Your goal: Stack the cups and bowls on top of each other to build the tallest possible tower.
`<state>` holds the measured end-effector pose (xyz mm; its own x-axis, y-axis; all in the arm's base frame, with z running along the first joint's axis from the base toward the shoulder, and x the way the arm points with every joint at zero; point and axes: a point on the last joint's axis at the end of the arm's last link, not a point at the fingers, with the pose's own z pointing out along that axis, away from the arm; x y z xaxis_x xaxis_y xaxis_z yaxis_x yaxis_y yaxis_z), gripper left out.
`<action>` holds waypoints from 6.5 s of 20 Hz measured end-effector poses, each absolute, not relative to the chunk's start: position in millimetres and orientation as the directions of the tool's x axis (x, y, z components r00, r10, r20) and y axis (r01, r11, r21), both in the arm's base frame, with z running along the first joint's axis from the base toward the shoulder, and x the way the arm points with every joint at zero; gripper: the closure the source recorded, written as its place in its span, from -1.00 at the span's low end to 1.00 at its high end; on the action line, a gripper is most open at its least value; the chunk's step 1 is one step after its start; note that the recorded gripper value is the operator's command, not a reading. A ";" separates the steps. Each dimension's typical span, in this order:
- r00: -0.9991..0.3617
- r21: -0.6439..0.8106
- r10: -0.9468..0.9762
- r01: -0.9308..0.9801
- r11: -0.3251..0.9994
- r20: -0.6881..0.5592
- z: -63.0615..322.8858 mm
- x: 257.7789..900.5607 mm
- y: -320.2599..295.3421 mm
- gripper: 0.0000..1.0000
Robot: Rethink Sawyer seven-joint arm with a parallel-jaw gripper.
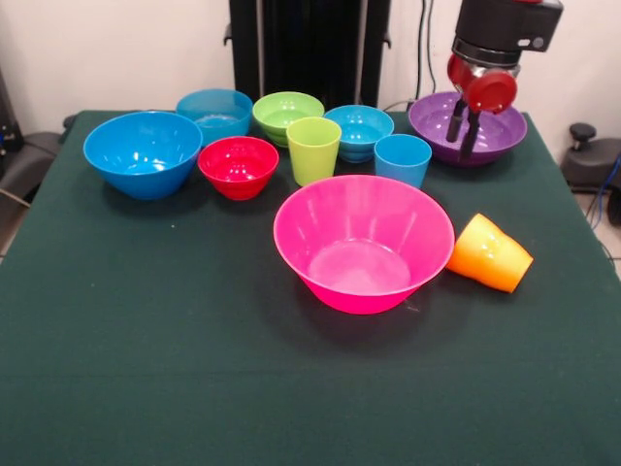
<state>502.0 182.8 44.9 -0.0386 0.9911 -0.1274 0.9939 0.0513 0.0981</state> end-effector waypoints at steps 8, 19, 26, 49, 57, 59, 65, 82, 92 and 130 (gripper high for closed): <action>-0.049 0.076 0.991 0.995 0.059 -0.128 39.1 483.2 170.3 -1.00; 0.019 0.063 0.993 0.998 -0.011 -0.120 64.0 466.3 117.9 -1.00; 0.001 0.061 0.992 0.998 0.007 -0.130 64.6 461.8 110.1 -1.00; -0.160 -0.071 0.971 0.986 0.150 -0.175 13.5 404.5 157.1 -1.00; -0.147 -0.090 0.968 0.987 0.131 -0.201 -8.0 402.8 138.5 -1.00; -0.145 -0.090 0.968 0.988 0.129 -0.205 -11.1 402.3 135.8 -1.00; -0.150 -0.086 0.965 0.987 0.134 -0.216 -25.1 402.3 129.7 -1.00; -0.120 -0.007 0.977 0.993 0.121 -0.174 2.5 421.9 136.6 -1.00; -0.073 0.073 0.989 0.994 0.083 -0.125 54.5 441.3 142.5 -1.00; -0.086 -0.001 0.988 0.996 0.086 -0.127 26.5 433.9 138.6 -1.00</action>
